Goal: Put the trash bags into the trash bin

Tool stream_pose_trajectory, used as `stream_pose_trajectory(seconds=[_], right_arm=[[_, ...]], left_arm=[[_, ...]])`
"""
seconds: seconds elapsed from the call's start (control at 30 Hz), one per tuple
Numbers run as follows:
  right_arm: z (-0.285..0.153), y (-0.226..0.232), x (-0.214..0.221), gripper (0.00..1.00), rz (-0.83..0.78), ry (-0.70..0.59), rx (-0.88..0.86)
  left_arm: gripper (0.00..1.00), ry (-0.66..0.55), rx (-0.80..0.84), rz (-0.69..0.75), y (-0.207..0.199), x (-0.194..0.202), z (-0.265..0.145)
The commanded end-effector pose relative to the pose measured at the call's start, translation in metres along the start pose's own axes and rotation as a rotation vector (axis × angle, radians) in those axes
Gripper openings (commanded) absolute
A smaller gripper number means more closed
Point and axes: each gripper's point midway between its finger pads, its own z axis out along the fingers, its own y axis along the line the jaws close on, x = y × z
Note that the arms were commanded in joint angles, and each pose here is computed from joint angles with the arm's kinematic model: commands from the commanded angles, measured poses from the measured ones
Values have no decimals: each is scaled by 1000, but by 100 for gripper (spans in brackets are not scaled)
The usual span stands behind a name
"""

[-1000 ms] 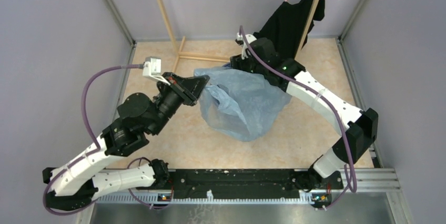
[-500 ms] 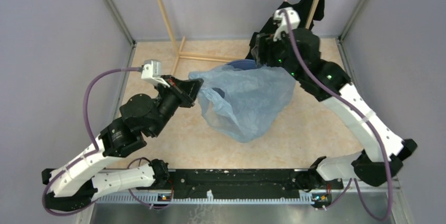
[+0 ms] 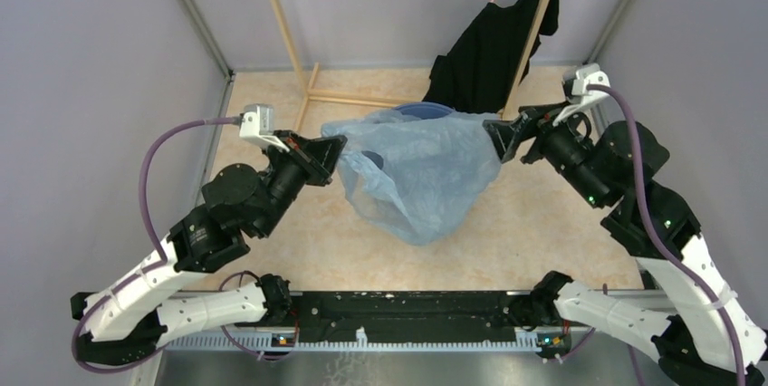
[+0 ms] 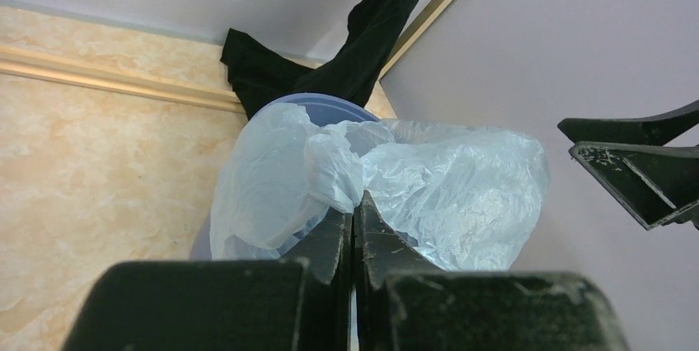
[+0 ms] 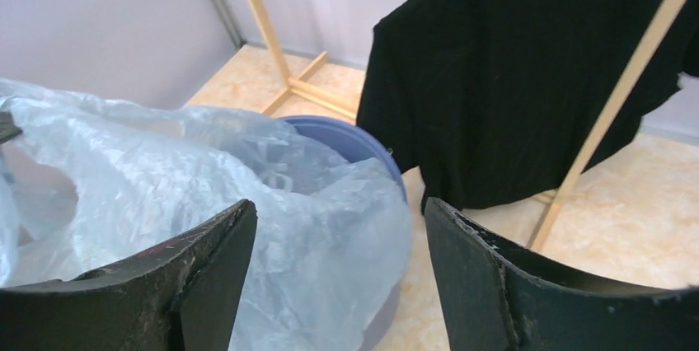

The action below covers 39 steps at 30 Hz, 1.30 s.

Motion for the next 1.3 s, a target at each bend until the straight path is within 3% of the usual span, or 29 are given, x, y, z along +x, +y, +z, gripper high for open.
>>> stream_pose_trajectory(seconds=[0.0, 0.13, 0.2, 0.37, 0.63, 0.77, 1.03, 1.27], right_arm=[[30, 22, 25, 70, 27, 77, -79], [69, 54, 56, 49, 39, 205, -194], [89, 72, 83, 45, 69, 284, -261], [127, 76, 143, 44, 73, 367, -218], [149, 52, 161, 44, -18, 428, -82], [129, 47, 123, 51, -36, 341, -78], [67, 23, 55, 84, -81, 211, -31], [23, 23, 52, 85, -83, 181, -107]], left_arm=[[0, -19, 15, 14, -7, -4, 6], [0, -3, 23, -1, -11, -2, 7], [0, 0, 30, -17, -12, -1, 7], [0, 6, 50, -33, -18, 0, 9], [0, -14, 77, 7, -36, -14, 18], [0, -43, 106, 41, -51, -26, 26], [0, -80, 143, 138, -81, -39, 53], [0, -101, 140, 227, -97, -33, 84]])
